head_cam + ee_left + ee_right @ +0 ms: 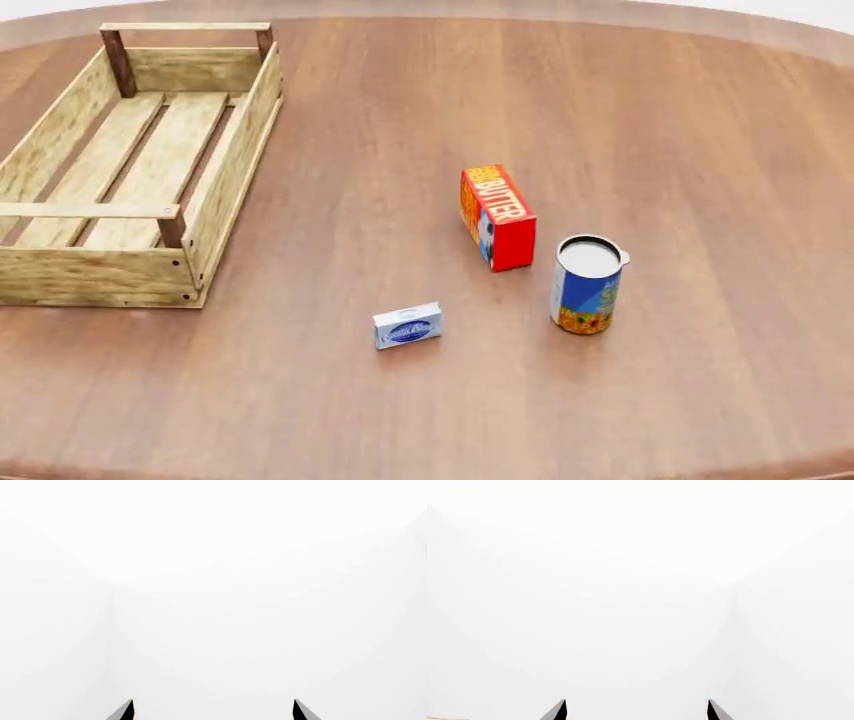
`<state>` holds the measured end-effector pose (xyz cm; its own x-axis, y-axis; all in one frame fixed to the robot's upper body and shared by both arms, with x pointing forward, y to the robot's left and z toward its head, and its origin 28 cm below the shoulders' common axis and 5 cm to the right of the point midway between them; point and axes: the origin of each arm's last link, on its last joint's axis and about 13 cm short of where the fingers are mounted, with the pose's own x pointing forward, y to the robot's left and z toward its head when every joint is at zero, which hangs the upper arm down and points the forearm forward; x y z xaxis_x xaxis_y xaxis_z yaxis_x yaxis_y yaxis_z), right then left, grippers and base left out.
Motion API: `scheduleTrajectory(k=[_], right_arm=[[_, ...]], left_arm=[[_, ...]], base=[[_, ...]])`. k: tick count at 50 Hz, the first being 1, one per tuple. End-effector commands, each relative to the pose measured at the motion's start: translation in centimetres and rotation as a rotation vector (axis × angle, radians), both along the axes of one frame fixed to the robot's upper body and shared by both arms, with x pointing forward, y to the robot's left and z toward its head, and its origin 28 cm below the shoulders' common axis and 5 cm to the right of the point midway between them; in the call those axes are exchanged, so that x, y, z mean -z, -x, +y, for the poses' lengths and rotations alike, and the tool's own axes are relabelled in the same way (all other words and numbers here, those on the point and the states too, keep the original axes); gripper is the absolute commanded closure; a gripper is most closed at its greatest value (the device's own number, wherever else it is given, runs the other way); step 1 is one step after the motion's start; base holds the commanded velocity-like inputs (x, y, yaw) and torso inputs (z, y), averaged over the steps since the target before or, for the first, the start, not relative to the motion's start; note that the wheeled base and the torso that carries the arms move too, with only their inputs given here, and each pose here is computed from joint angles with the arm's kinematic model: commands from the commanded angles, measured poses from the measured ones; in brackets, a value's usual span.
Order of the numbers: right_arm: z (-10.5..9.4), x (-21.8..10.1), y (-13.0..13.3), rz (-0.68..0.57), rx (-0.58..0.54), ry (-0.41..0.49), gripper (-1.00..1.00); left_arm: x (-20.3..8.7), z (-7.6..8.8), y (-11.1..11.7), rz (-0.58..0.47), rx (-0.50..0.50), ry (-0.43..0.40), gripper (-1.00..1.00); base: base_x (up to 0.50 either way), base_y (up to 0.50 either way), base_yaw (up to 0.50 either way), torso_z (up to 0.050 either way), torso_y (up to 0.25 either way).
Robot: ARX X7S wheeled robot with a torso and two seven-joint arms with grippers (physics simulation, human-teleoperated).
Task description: Pick up the cream cheese and put it in the tray.
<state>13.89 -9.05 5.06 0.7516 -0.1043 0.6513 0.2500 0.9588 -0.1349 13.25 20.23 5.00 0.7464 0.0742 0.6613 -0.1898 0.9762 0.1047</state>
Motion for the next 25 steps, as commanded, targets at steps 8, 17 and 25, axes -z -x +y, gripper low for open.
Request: scheduleTrajectory(k=[8,17,25], right_arm=[[0.28,0.25,-0.11,-0.014,0.047,0.050,-1.00],[0.31,0.20,-0.12,-0.006,0.041,0.047,-1.00],[0.28,0.21,-0.10,-0.009,0.043,0.045,-1.00]], left_arm=[[0.24,-0.15,-0.13,-0.006,-0.011,-0.019,-1.00],[0.12,-0.19,-0.03,-0.009,-0.006,-0.020,-1.00],[0.03,-0.28,-0.05,-0.006,-0.005,-0.023,-1.00]], base=[[0.02,0.08,0.00,0.000,0.000],[0.09,0.42,0.00,0.000,0.000],[0.08,0.43,0.00,0.000,0.000]])
